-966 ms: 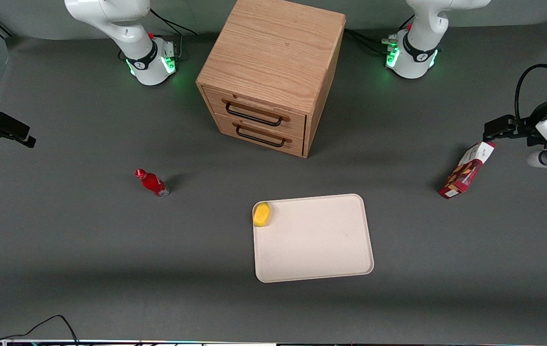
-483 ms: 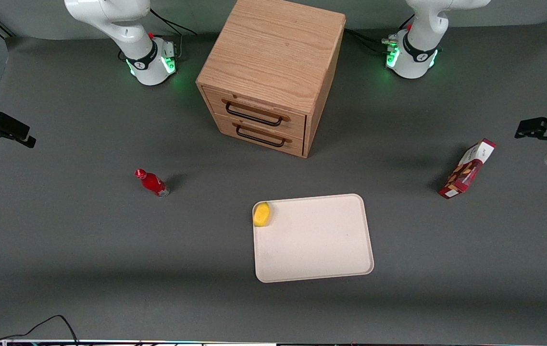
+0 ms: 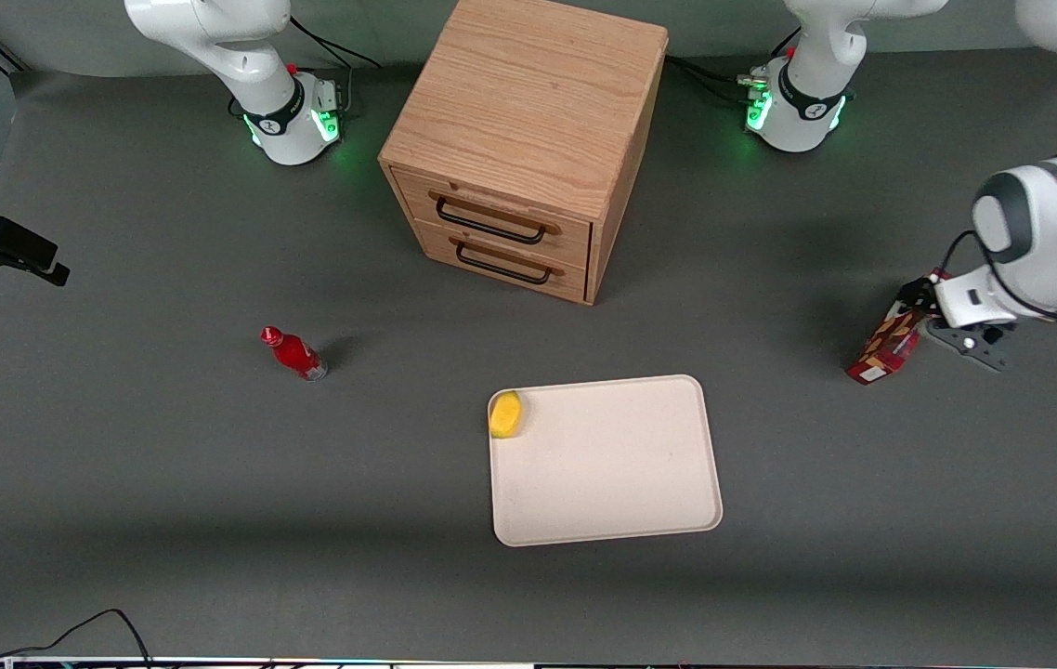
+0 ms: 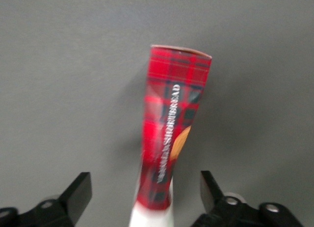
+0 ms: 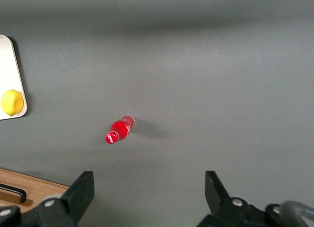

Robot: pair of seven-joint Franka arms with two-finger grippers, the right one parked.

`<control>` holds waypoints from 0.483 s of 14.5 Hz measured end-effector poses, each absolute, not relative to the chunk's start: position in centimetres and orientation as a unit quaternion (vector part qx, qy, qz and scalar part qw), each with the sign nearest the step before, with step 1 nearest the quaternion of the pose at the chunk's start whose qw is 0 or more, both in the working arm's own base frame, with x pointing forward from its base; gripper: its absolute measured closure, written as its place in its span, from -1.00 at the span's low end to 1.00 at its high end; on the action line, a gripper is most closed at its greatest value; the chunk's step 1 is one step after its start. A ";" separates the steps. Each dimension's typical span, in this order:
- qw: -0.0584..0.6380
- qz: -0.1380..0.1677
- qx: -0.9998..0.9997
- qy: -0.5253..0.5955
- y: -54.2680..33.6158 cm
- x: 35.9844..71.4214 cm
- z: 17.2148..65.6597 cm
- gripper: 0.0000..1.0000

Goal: Place red cookie box on tray
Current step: 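Grasp the red shortbread box with the left gripper and lift it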

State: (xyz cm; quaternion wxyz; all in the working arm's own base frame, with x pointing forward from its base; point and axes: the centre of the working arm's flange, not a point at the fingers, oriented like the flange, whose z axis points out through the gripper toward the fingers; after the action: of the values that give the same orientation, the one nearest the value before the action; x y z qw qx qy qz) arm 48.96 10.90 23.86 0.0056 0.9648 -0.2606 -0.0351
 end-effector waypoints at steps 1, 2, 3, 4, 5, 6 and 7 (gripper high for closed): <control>0.006 -0.025 0.968 -0.251 10.9 48.0 22.4 -0.59; 0.006 -0.022 0.969 -0.246 10.9 47.5 21.5 -0.32; 0.005 -0.019 0.970 -0.243 10.9 47.6 21.3 -0.11; 0.005 -0.017 0.970 -0.242 11.0 47.8 21.5 0.08; 0.006 -0.016 0.970 -0.242 10.9 47.9 21.6 0.33; 0.006 -0.015 0.970 -0.243 10.9 48.1 21.8 0.50; 0.009 -0.016 0.970 -0.243 10.8 48.4 22.2 0.56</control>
State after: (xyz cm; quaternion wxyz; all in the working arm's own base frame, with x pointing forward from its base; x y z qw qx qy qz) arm 48.42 10.80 22.22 0.0087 0.9699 -0.2426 -0.0158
